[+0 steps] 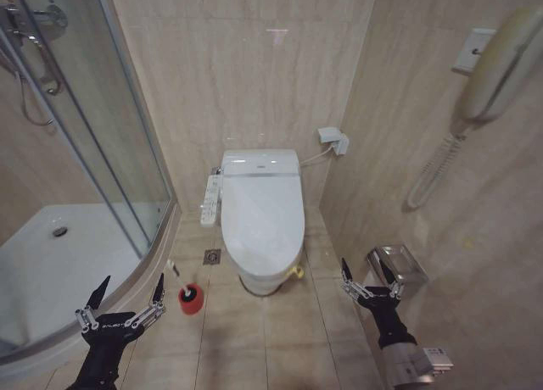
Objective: Open the toilet lid, clean the toilet bowl with a toilet brush, close the toilet lid, and flush.
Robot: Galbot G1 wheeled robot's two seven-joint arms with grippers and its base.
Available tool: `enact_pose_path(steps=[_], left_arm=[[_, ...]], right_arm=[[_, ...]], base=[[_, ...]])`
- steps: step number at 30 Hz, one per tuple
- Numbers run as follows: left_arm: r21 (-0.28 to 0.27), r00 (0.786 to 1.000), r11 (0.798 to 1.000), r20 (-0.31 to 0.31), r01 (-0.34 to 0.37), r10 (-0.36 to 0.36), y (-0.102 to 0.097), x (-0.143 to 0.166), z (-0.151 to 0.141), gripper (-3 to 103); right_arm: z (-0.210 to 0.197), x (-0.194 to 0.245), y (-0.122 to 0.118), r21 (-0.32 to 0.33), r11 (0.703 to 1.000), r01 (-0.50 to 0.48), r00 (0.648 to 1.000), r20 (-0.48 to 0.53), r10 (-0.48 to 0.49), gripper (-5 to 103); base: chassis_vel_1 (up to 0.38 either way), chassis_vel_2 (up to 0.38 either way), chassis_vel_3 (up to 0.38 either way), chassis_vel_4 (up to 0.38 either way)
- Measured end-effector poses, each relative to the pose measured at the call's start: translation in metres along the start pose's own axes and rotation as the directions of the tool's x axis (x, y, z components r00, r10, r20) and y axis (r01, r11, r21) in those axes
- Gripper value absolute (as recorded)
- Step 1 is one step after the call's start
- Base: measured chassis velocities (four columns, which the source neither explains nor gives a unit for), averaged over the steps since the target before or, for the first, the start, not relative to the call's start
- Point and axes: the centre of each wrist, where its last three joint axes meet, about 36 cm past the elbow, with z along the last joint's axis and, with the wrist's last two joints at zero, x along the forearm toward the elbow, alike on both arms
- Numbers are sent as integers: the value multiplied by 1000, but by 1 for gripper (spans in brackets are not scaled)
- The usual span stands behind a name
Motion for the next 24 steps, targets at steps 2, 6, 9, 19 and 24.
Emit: enact_pose_path(steps=[2, 6, 9, 19, 24], left_arm=[[0, 1000, 1000, 0, 0, 0, 0, 0, 0, 100], [0, 1000, 1000, 0, 0, 0, 0, 0, 0, 100], [0, 1000, 1000, 0, 0, 0, 0, 0, 0, 100], [0, 1000, 1000, 0, 0, 0, 0, 0, 0, 100], [0, 1000, 1000, 0, 0, 0, 0, 0, 0, 100]], right_arm=[[0, -1, 0, 1, 1000, -11, 1000, 4, 11, 100], [-1, -7, 0, 25, 998, -64, 998, 14, 64, 100], [0, -12, 0, 37, 994, -99, 995, 32, 98, 100], [4, -15, -1, 41, 994, -103, 994, 31, 102, 100], [7, -12, -5, 83, 993, -85, 996, -9, 86, 100]], base=[[-272, 261, 262, -286], [-263, 248, 276, -252], [-212, 173, 137, -186], [-5, -1, -2, -2], [24, -40, -35, 23]])
